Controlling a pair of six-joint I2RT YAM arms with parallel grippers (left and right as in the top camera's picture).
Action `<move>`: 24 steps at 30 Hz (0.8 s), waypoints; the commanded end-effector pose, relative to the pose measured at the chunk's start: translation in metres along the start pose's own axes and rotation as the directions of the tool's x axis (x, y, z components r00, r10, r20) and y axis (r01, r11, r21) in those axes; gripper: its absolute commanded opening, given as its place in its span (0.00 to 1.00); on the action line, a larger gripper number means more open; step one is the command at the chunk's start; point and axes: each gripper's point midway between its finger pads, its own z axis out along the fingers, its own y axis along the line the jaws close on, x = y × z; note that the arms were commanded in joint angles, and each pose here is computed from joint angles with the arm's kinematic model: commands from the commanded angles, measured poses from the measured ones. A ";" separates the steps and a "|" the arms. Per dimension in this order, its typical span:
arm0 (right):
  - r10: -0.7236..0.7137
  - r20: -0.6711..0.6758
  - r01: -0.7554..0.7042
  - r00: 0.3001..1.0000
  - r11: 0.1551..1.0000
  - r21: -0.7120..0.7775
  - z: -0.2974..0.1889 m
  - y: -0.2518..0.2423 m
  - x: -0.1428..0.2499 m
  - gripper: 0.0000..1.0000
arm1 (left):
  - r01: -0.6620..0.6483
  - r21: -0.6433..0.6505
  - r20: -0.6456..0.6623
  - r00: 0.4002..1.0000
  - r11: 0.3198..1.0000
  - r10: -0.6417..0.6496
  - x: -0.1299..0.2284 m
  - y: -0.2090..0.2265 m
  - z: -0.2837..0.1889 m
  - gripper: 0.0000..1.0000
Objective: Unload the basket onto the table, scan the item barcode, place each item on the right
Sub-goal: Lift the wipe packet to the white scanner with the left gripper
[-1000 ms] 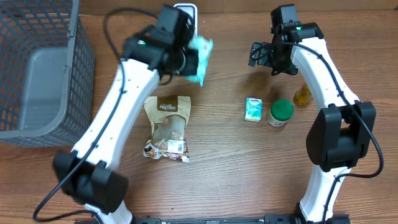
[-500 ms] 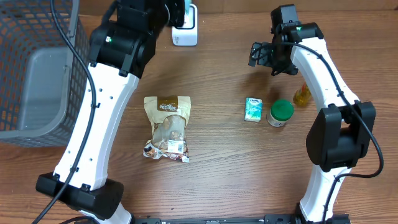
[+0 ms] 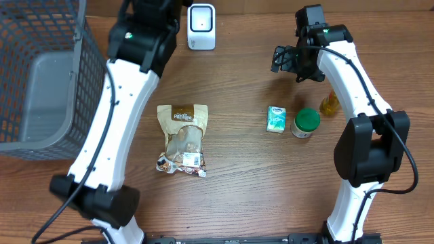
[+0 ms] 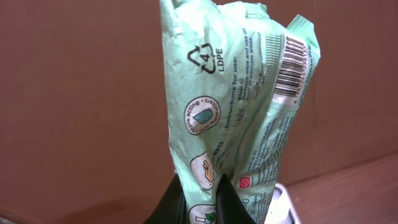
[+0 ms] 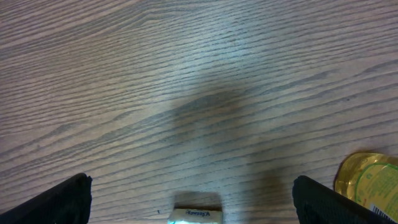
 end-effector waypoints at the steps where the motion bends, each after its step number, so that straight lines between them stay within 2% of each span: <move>1: -0.009 0.046 0.010 0.999 1.000 -0.003 -0.016 0.002 -0.009 1.00 | -0.094 -0.074 -0.064 0.994 0.993 0.089 0.021 0.002 0.023 0.04; 6: -0.009 0.046 0.010 0.999 1.000 -0.003 -0.016 0.002 -0.009 1.00 | -0.142 -0.193 -0.181 0.978 0.971 0.107 0.061 0.007 0.051 0.04; 9: -0.009 0.046 0.010 0.999 1.000 -0.003 -0.016 0.002 -0.009 1.00 | -0.224 -0.196 -0.256 0.952 0.955 0.170 0.089 -0.001 0.069 0.04; 17: -0.009 0.046 0.010 0.999 1.000 -0.003 -0.016 0.002 -0.009 1.00 | -0.509 -0.153 -0.465 0.793 0.847 0.393 0.174 -0.026 0.115 0.04; 21: -0.009 0.046 0.010 0.999 1.000 -0.003 -0.016 0.002 -0.009 1.00 | -0.532 -0.196 -0.495 0.779 0.824 0.385 0.198 -0.030 0.132 0.04; 24: -0.009 0.046 0.010 0.999 1.000 -0.003 -0.016 0.002 -0.009 1.00 | -0.530 -0.212 -0.478 0.789 0.821 0.386 0.204 -0.036 0.143 0.04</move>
